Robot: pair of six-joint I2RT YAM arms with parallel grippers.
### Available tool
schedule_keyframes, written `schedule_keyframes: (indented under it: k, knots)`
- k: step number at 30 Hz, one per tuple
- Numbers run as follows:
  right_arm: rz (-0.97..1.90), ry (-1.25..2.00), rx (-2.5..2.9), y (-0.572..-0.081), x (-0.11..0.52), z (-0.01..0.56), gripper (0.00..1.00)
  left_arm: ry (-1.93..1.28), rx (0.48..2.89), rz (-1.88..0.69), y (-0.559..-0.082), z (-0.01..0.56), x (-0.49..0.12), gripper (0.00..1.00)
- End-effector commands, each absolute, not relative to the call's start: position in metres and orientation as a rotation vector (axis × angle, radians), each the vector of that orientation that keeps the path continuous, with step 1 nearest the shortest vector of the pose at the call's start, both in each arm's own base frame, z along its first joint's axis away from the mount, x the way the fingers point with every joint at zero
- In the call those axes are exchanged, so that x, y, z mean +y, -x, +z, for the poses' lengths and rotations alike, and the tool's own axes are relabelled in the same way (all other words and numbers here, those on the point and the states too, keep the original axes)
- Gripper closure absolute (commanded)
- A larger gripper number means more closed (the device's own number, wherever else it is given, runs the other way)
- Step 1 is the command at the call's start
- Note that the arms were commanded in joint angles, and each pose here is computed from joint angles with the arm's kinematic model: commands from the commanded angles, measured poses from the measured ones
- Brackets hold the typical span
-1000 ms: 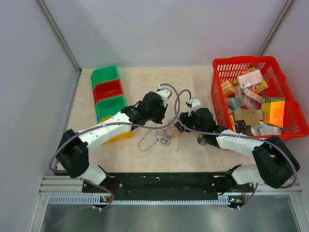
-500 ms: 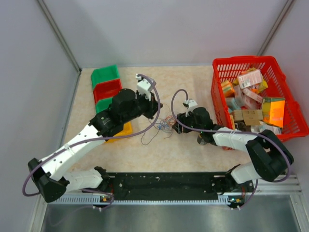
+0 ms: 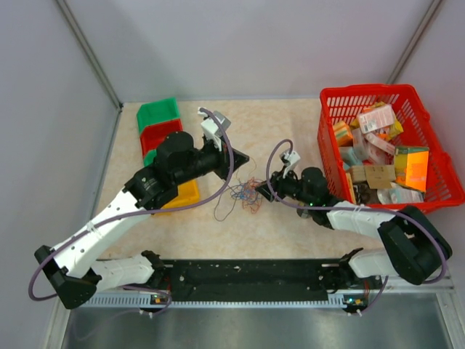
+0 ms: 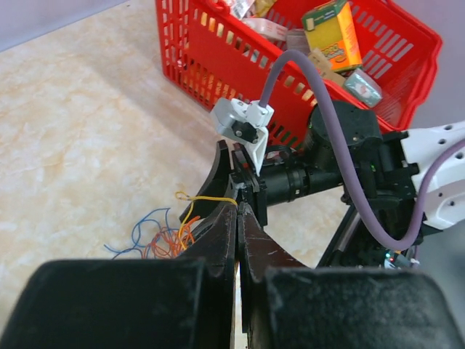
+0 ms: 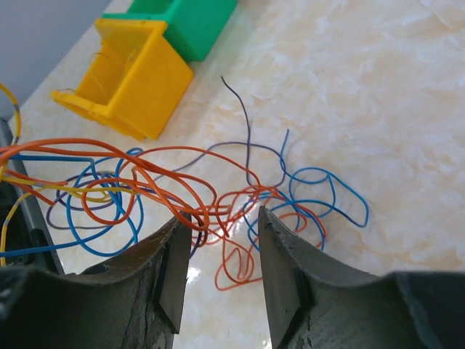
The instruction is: Untangle the cables
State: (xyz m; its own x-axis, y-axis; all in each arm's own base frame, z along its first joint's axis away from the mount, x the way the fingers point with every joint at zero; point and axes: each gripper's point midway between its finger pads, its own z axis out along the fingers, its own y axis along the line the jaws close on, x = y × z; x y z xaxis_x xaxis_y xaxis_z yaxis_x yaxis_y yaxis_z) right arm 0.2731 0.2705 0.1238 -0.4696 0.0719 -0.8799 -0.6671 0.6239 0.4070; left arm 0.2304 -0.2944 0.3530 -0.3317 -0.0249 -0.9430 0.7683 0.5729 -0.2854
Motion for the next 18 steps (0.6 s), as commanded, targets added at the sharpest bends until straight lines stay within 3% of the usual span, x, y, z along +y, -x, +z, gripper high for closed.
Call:
schedule_keyframes:
  k: [1, 11, 15, 18]
  knots:
    - [1.078, 0.537, 1.658, -0.263, 0.284, 0.168, 0.59, -0.660, 1.557, -1.049, -0.209, 0.410, -0.299, 1.00]
    - [1.070, 0.598, 1.468, -0.233, 0.269, 0.202, 0.39, -0.654, 1.592, -1.001, -0.216, 0.401, -0.297, 1.00]
    - [1.038, 0.569, 1.514, -0.241, 0.267, 0.196, 0.38, -0.667, 1.597, -1.018, -0.215, 0.399, -0.301, 1.00]
    - [1.042, 0.574, 1.554, -0.246, 0.272, 0.188, 0.45, -0.684, 1.581, -1.052, -0.210, 0.403, -0.304, 1.00]
